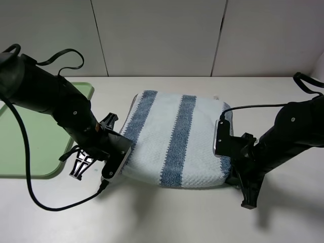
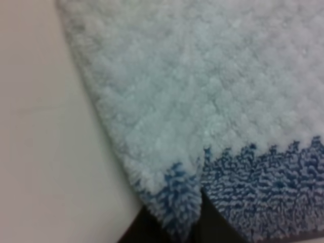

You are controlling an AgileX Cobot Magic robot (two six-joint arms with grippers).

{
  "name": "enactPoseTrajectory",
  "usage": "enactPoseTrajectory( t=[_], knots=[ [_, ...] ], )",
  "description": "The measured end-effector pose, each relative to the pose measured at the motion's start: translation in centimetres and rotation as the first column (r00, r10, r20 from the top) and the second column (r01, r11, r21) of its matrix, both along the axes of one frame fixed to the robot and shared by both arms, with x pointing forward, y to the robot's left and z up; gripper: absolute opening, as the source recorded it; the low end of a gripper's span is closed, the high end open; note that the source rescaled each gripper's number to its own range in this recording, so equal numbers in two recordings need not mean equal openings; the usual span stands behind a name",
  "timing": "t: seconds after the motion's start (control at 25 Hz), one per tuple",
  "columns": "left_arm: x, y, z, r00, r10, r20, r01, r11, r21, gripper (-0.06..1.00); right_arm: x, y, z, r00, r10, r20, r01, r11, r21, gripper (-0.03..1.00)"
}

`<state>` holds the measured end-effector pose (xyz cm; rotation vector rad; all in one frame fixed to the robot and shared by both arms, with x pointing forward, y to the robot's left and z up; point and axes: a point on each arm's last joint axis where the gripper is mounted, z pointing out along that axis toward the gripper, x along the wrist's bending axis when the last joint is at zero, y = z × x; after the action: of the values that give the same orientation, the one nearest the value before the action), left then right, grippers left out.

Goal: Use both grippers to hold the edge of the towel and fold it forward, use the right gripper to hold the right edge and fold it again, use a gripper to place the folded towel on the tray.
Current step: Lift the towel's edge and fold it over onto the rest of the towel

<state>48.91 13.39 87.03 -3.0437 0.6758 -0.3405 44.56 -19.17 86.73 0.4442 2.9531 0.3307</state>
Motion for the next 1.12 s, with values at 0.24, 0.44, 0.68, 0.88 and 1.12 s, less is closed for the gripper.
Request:
enactPoseTrajectory(
  t=[0.24, 0.44, 0.68, 0.88, 1.12],
  knots=[
    [-0.3, 0.3, -0.1, 0.999, 0.009, -0.035, -0.008, 0.999, 0.035, 0.0, -0.2, 0.0, 0.0, 1.0, -0.008, -0.029, 0.008, 1.0, 0.006, 0.0],
    [-0.3, 0.4, 0.9, 0.999, 0.016, -0.03, -0.014, 0.999, 0.039, 0.0, -0.1, 0.3, 0.4, 0.999, 0.003, -0.052, -0.002, 1.0, 0.018, 0.0],
    [0.8, -0.2, 4.3, 0.999, 0.028, 0.025, -0.029, 0.999, 0.016, 0.0, 1.3, 1.4, 2.9, 0.999, 0.027, -0.036, -0.024, 0.997, 0.072, 0.0],
    [1.5, -0.5, 5.7, 0.999, 0.045, 0.004, -0.045, 0.998, 0.054, 0.0, 2.8, 2.5, 4.8, 0.999, 0.039, -0.03, -0.036, 0.993, 0.11, 0.0],
    [2.4, -1.0, 7.4, 0.998, 0.061, 0.01, -0.061, 0.996, 0.065, 0.0, 4.4, 3.0, 6.8, 0.999, 0.034, -0.032, -0.031, 0.996, 0.089, 0.0]
  ],
)
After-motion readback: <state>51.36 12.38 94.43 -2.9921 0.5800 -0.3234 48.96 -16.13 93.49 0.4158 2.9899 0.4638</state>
